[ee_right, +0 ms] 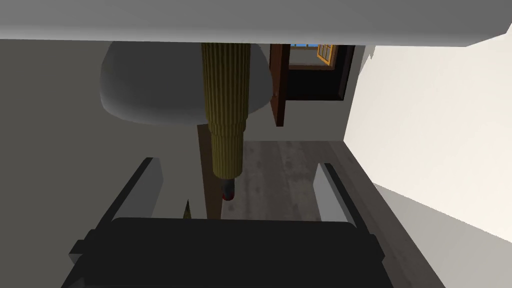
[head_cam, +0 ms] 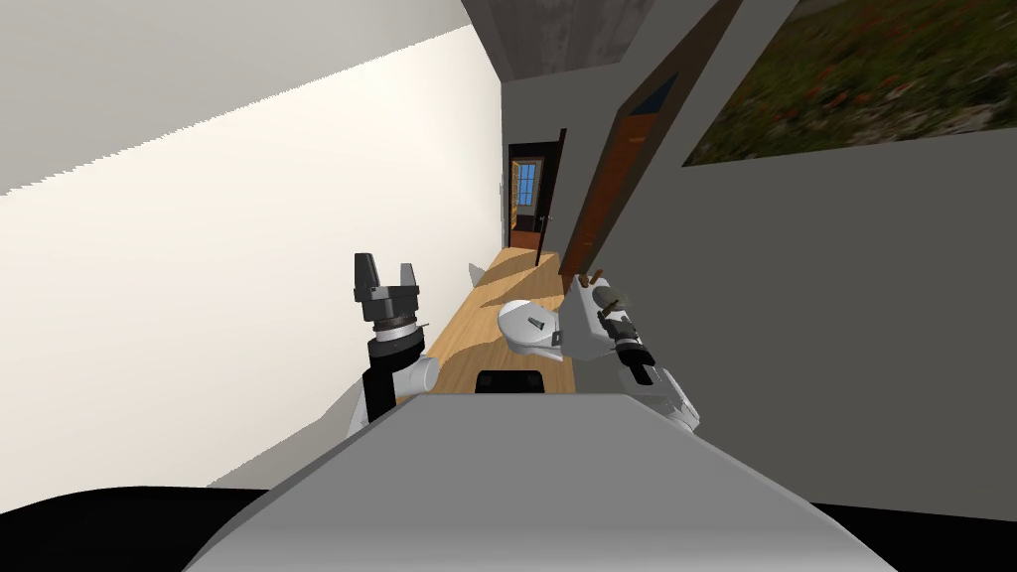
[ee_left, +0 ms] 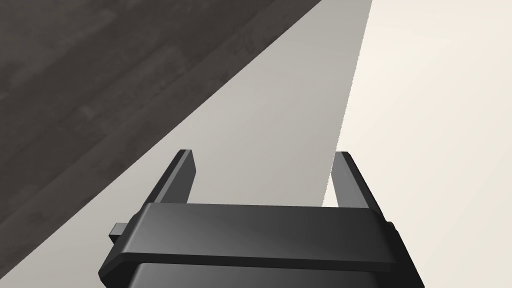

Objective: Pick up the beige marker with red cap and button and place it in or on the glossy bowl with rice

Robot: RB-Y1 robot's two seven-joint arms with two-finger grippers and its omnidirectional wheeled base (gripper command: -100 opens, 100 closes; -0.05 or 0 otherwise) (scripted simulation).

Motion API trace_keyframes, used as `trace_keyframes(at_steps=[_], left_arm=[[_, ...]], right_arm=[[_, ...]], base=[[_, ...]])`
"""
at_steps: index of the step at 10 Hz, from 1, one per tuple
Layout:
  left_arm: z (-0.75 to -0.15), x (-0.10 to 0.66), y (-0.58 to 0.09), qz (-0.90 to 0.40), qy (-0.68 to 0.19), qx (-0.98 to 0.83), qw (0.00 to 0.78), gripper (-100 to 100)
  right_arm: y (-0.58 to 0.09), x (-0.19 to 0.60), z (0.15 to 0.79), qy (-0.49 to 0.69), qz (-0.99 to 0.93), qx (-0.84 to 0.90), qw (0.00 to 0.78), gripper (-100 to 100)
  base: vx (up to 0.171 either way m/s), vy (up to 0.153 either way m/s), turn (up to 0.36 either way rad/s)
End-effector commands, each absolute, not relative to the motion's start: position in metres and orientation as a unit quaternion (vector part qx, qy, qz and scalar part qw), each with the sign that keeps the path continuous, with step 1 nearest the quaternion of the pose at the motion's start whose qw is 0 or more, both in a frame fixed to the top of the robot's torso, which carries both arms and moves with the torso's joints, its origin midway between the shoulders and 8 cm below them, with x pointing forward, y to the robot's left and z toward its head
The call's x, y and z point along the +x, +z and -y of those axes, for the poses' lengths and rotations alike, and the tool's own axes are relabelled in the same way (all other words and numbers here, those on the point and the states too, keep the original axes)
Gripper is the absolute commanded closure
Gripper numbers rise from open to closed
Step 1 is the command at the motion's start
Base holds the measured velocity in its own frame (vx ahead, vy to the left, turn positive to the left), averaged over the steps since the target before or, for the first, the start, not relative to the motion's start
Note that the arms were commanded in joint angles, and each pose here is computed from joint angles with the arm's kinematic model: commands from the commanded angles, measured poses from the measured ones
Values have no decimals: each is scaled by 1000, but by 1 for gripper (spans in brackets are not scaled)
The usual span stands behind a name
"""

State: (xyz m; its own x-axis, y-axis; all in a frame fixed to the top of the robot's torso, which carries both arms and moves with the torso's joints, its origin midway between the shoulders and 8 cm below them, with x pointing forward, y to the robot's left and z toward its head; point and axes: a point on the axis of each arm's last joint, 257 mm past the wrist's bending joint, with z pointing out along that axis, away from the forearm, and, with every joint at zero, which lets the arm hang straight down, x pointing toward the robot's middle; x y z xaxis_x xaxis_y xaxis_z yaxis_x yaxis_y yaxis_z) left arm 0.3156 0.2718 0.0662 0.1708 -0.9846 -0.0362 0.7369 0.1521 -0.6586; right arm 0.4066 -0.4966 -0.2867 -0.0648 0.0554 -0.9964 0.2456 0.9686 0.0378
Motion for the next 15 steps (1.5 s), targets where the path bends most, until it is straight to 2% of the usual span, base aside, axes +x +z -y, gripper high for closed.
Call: trace_keyframes(at_steps=[1,2,3,4,5,9,11,15], left_arm=[[-272,316,66,-240,-598,-258,720,0],[-272,316,66,-240,-598,-258,720,0],[-272,316,66,-240,-598,-258,720,0],[-272,316,66,-239,-598,-258,720,0],[-272,316,66,-239,-598,-258,720,0],[-272,316,66,-239,-598,-258,720,0],[-272,316,66,-239,-598,-258,720,0],[-272,316,66,-239,-598,-258,720,0]], right_arm=[[-287,407,497,-70,-726,104,676,-100],[-287,407,497,-72,-726,103,676,0],[-282,402,517,-81,-724,112,676,-100],[-285,405,508,-77,-725,108,675,-100],[-285,405,510,-78,-725,109,676,100],[-284,405,510,-78,-725,108,676,100],[-276,405,521,-84,-725,112,675,-100],[-257,407,546,-98,-723,121,673,-100]], base=[[52,-34,2],[10,-8,3],[46,16,184],[30,5,46],[0,0,0],[0,-1,-3],[-3,13,19],[-11,39,48]])
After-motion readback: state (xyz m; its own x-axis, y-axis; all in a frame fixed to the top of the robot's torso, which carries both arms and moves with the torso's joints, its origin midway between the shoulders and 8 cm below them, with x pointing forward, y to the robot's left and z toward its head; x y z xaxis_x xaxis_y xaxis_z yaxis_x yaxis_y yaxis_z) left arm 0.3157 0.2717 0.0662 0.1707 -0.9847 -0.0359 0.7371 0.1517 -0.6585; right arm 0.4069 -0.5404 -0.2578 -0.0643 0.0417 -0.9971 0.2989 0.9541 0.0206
